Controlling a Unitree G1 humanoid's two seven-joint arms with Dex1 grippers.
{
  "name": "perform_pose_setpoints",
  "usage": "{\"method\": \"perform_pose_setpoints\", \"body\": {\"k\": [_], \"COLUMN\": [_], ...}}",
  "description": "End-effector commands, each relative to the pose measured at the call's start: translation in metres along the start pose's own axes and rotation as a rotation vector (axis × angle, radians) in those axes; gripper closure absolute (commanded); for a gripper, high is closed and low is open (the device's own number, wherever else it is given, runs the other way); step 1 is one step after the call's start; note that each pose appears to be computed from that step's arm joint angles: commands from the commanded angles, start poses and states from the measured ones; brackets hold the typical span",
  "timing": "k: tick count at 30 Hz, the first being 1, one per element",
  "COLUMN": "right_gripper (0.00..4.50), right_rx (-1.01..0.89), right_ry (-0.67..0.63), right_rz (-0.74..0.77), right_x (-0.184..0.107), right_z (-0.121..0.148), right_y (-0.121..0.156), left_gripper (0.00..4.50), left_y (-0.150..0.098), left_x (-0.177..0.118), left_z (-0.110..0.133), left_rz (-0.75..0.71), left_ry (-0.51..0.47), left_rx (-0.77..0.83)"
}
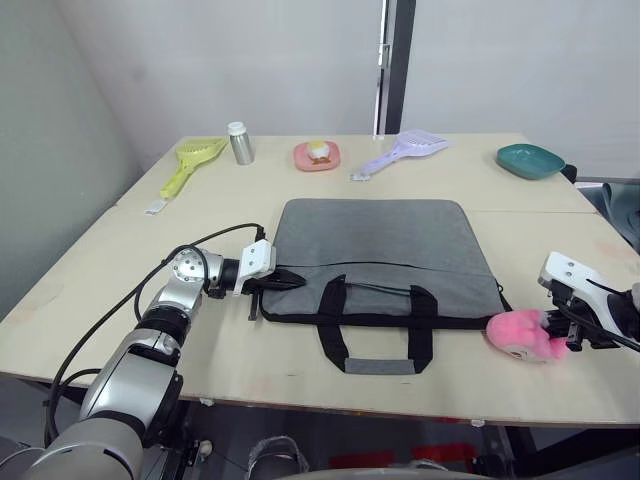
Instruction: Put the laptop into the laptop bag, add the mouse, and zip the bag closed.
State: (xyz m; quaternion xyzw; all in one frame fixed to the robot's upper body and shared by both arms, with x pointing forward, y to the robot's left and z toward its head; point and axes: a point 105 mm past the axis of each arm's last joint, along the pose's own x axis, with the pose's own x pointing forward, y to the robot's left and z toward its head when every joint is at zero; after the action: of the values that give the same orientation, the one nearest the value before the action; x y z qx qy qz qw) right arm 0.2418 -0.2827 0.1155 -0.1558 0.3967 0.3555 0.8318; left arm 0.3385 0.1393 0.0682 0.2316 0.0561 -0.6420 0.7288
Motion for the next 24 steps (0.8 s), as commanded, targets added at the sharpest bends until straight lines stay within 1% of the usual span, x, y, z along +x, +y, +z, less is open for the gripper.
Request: {"method": "perform_pose_setpoints", "body": {"k": [1, 2, 3, 5, 8, 10, 14, 20, 24], "right_gripper": [4.47, 4.47, 4.47, 4.47, 4.47, 4.47, 4.47, 4.47, 4.47], "right_rx": [0.086, 0.105, 0.113, 0.109, 0.047, 0.015, 0.008, -0.079, -0.139], "right_ry": [-0.192, -0.184, -0.133, -0.066, 0.073, 0.13, 0.134, 0.274, 0.279], "right_rz": [0.06, 0.063, 0.045, 0.02, -0.059, -0.078, -0.074, -0.208, -0.215], "right_x": [-0.007, -0.005, -0.001, 0.003, 0.002, 0.0, -0.006, -0.031, -0.036], "right_z": [0.026, 0.021, 0.009, -0.006, -0.023, -0.029, -0.027, -0.05, -0.044], "right_y": [0.007, 0.008, 0.006, 0.005, -0.004, -0.006, -0.008, -0.038, -0.044], "left_gripper": [4.5, 4.5, 4.5, 4.5, 4.5, 4.5, 4.5, 4.5, 4.5], "left_y": [-0.072, -0.072, -0.074, -0.077, -0.079, -0.08, -0.082, -0.083, -0.082], "left_x": [-0.003, -0.003, -0.002, -0.002, -0.001, -0.001, 0.0, -0.004, -0.004], "left_z": [-0.085, -0.086, -0.089, -0.091, -0.093, -0.093, -0.094, -0.094, -0.095], "left_rz": [-0.211, -0.21, -0.215, -0.224, -0.237, -0.241, -0.252, -0.262, -0.258], "left_ry": [0.307, 0.315, 0.331, 0.348, 0.362, 0.363, 0.372, 0.381, 0.386], "left_rx": [-0.379, -0.393, -0.401, -0.406, -0.395, -0.391, -0.384, -0.382, -0.382]}}
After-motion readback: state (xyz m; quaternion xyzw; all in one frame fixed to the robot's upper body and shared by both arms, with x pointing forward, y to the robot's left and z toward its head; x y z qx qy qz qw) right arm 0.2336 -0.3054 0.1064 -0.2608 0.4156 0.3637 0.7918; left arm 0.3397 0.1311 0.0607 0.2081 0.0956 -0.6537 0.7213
